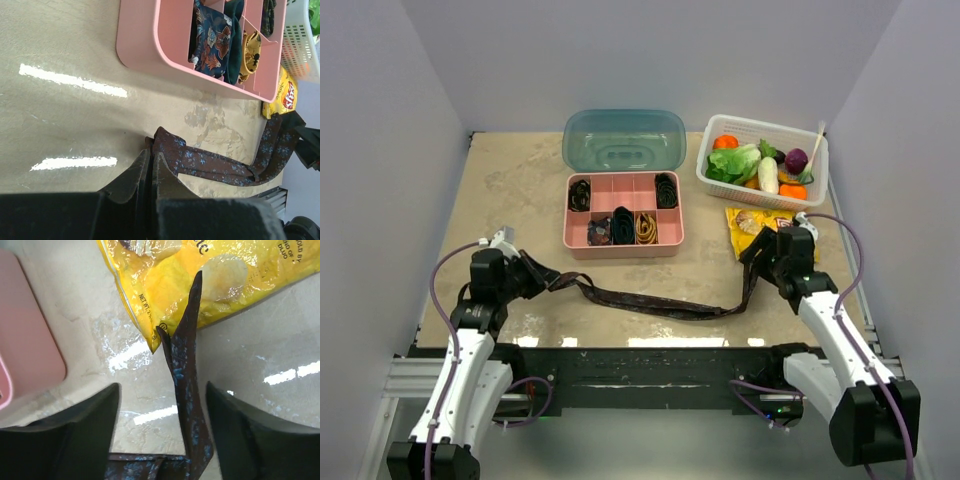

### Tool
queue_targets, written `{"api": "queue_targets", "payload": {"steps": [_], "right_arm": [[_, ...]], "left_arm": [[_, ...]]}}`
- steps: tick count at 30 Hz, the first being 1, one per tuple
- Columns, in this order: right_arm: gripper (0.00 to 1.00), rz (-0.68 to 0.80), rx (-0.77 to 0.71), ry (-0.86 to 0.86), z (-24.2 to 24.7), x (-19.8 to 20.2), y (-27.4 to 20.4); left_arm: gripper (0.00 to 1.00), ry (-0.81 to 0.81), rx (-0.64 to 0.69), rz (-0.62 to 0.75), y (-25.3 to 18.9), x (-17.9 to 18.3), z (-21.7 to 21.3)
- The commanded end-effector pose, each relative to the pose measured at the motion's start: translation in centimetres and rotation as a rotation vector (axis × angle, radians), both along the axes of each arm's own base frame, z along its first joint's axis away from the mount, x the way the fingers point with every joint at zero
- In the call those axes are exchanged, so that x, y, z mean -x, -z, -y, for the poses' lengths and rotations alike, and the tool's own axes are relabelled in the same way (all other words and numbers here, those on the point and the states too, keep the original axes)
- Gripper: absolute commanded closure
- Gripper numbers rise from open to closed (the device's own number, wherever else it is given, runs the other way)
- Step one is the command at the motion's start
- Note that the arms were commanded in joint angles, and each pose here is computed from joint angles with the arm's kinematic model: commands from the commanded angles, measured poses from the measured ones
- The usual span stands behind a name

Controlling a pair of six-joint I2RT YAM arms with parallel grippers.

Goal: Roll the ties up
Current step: Place the tie at the center of the board.

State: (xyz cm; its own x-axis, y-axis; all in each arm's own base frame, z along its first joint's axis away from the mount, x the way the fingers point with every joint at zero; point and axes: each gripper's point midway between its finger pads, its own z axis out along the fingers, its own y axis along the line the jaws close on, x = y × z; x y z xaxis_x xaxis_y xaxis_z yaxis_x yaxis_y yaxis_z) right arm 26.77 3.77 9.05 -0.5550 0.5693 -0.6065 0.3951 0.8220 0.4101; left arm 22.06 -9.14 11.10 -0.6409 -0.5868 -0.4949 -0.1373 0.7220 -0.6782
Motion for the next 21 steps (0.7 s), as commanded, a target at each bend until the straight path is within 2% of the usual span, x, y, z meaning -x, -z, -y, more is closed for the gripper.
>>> {"api": "queue_targets", "payload": {"steps": [1, 2, 5, 13, 17, 21], "right_arm": [[0.20, 0.030, 0.079, 0.038, 1.6, 0.2, -2.8], [0.15, 0.049, 0.088, 0.033, 1.7, 0.1, -3.4], [0.11, 0.090, 0.101, 0.013, 1.7, 0.0, -5.3], [0.04, 0.195, 0.146, -0.055, 1.5, -0.6, -10.2], [0.06, 0.231, 0.102, -0.198, -1.0, -1.2, -11.0], [0.17, 0.129, 0.019, -0.325, -3.7, -0.4, -8.0]], "left_arm": [[1.00, -0.015, 0.011, 0.036, -1.8, -0.6, 0.0], [1.00, -0.012, 0.011, 0.038, -1.8, -0.5, 0.0], [1.00, -0.011, 0.012, 0.038, -1.8, -0.5, 0.1], [1.00, -0.006, 0.012, 0.039, -1.6, -0.6, 0.1], [1.00, -0.004, 0.013, 0.043, -1.7, -0.6, 0.2], [1.00, -0.009, 0.009, 0.052, -1.8, -0.8, 0.1]]}}
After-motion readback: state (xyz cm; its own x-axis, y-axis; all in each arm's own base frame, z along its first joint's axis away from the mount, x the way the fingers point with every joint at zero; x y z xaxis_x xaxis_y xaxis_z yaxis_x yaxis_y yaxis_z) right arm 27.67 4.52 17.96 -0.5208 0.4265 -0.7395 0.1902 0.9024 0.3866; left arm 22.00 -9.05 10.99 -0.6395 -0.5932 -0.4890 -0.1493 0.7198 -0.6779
